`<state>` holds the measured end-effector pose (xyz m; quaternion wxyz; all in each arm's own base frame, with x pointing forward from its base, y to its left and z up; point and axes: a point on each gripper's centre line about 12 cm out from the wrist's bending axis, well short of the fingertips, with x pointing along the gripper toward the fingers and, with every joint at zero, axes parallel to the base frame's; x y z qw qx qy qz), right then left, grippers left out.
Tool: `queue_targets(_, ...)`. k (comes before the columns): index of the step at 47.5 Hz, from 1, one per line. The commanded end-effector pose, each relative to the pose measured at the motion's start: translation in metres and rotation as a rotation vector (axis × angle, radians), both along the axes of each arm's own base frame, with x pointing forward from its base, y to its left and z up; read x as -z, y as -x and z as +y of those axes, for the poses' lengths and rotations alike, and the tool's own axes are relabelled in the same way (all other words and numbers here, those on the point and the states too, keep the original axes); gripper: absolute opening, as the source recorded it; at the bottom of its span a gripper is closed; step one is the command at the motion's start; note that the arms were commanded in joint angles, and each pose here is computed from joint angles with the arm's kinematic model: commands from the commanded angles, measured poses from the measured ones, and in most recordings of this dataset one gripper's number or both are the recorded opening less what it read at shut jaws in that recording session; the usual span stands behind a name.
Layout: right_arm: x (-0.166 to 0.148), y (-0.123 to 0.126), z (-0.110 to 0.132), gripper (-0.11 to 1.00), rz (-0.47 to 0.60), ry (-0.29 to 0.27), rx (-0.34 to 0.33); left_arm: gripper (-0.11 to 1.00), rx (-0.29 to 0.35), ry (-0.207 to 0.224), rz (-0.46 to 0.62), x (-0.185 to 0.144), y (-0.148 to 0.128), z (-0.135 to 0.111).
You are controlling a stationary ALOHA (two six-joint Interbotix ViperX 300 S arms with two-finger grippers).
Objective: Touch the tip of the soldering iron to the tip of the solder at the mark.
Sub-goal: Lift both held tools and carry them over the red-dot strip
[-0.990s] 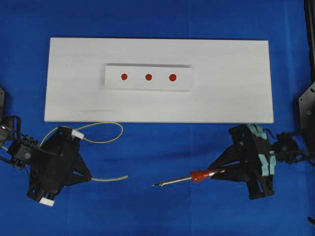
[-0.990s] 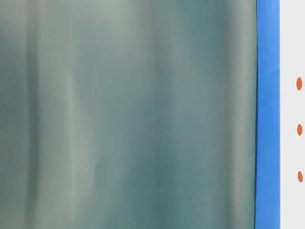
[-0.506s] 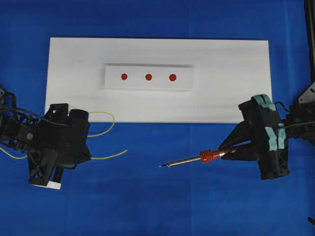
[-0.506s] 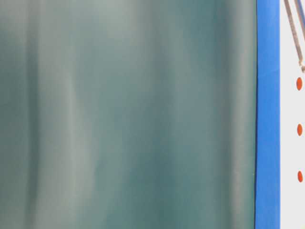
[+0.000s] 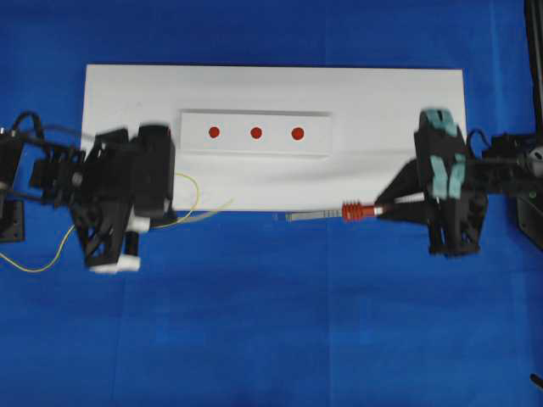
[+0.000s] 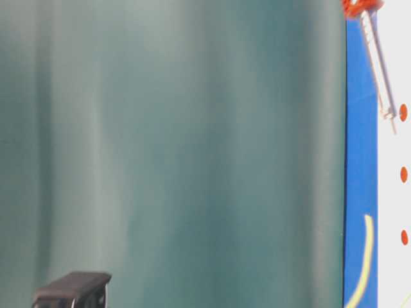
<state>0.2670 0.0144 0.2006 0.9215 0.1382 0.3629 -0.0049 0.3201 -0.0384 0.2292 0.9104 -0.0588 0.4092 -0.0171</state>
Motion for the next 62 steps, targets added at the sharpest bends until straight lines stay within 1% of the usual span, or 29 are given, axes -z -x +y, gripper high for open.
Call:
queue_targets(1,-0.012,-0.008,-0.015,0.07,-0.034,0.019,0.042,0.03,-0.035,-0.009,-0.033,-0.011,-0.007,0.015)
queue_targets(4,-0.012,-0.009,-0.026,0.07,-0.031,0.036,0.074,0.03,-0.059,-0.017,-0.035,-0.012,-0.008,0.025)
queue_targets(9,-0.010,-0.012,-0.047,0.07,-0.019,0.061,0.130,0.03,-0.090,-0.042,-0.042,-0.013,-0.012,0.044)
queue_targets(13,-0.009,-0.014,-0.057,0.07,-0.011,0.081,0.152,0.03,-0.105,-0.060,-0.042,-0.013,-0.014,0.055)
queue_targets(22,-0.011,-0.016,-0.070,0.07,-0.008,0.108,0.178,0.03,-0.127,-0.093,-0.040,-0.013,-0.016,0.074)
queue_targets(31,-0.012,-0.016,-0.072,0.07,-0.008,0.112,0.180,0.03,-0.133,-0.102,-0.041,-0.012,-0.016,0.079)
queue_targets(49,-0.012,-0.016,-0.072,0.07,-0.005,0.108,0.182,0.03,-0.137,-0.098,-0.030,-0.009,-0.013,0.079)
queue_targets(54,-0.012,-0.017,-0.072,0.07,-0.003,0.107,0.184,0.03,-0.133,-0.100,-0.026,-0.008,-0.008,0.078)
queue_targets(62,-0.013,-0.021,-0.073,0.07,-0.003,0.107,0.184,0.03,-0.155,-0.088,-0.018,-0.004,0.006,0.079)
